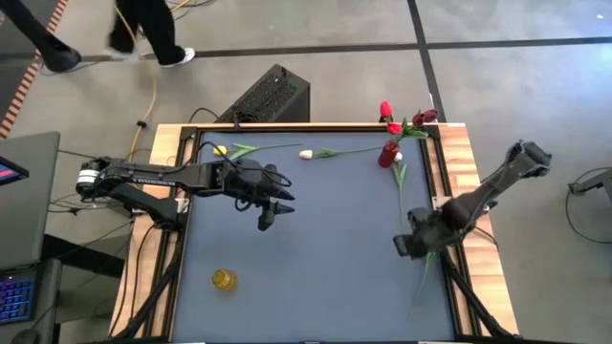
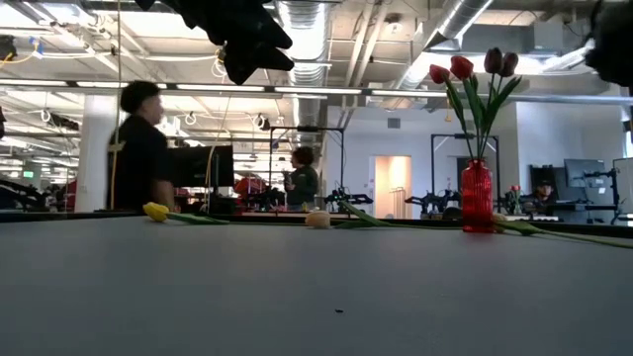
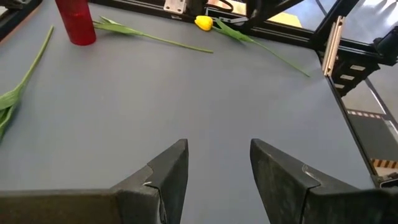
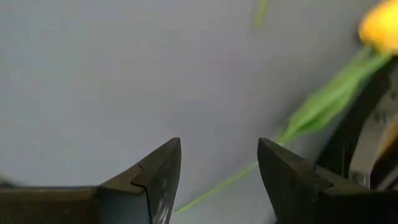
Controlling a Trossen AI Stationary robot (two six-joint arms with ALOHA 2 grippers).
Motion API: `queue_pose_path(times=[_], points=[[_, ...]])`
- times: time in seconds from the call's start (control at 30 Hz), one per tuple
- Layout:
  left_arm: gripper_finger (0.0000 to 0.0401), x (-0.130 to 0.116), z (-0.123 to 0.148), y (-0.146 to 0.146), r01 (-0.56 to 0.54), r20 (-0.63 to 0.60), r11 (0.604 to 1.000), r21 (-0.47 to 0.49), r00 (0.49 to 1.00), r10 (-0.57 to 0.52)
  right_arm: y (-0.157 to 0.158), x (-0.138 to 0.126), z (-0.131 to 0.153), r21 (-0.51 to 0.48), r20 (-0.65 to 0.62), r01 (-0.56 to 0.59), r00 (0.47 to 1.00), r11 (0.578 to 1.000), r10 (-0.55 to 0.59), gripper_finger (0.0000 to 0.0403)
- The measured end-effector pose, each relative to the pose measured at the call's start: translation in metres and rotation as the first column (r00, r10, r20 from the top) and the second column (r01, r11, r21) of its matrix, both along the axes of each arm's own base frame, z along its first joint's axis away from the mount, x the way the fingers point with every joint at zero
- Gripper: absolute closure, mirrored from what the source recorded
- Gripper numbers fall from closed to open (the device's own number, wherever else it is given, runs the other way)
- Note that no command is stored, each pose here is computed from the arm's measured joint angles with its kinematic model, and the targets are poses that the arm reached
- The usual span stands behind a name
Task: Sort flowers into vase by color
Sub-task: Put the bottom yellow flower into the yellow vase
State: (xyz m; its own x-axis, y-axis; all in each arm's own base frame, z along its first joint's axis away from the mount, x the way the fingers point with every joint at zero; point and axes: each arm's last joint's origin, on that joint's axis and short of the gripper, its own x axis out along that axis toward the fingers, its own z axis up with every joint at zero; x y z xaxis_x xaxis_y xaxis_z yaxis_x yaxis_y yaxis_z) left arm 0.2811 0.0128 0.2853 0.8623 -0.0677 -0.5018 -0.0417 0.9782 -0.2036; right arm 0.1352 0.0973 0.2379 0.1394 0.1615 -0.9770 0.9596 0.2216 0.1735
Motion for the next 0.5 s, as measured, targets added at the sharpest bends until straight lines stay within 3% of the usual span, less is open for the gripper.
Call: queue_pose_path(times=[0.2, 0.5], points=[[0.0241, 0.001, -0.001, 0.000, -0.003, -0.003, 1.000, 0.019, 1.000, 0.003, 0.029, -0.004, -0.020, -0.062, -0.132, 0.079, 0.988, 0.995, -0.086, 0.0163], [0.0241, 0.002, 0.001, 0.003, -0.072, 0.018, 0.996, 0.061, 0.997, 0.071, 0.050, 0.002, -0.046, -0.091, -0.264, 0.055, 0.962, 0.994, -0.078, 0.0164]])
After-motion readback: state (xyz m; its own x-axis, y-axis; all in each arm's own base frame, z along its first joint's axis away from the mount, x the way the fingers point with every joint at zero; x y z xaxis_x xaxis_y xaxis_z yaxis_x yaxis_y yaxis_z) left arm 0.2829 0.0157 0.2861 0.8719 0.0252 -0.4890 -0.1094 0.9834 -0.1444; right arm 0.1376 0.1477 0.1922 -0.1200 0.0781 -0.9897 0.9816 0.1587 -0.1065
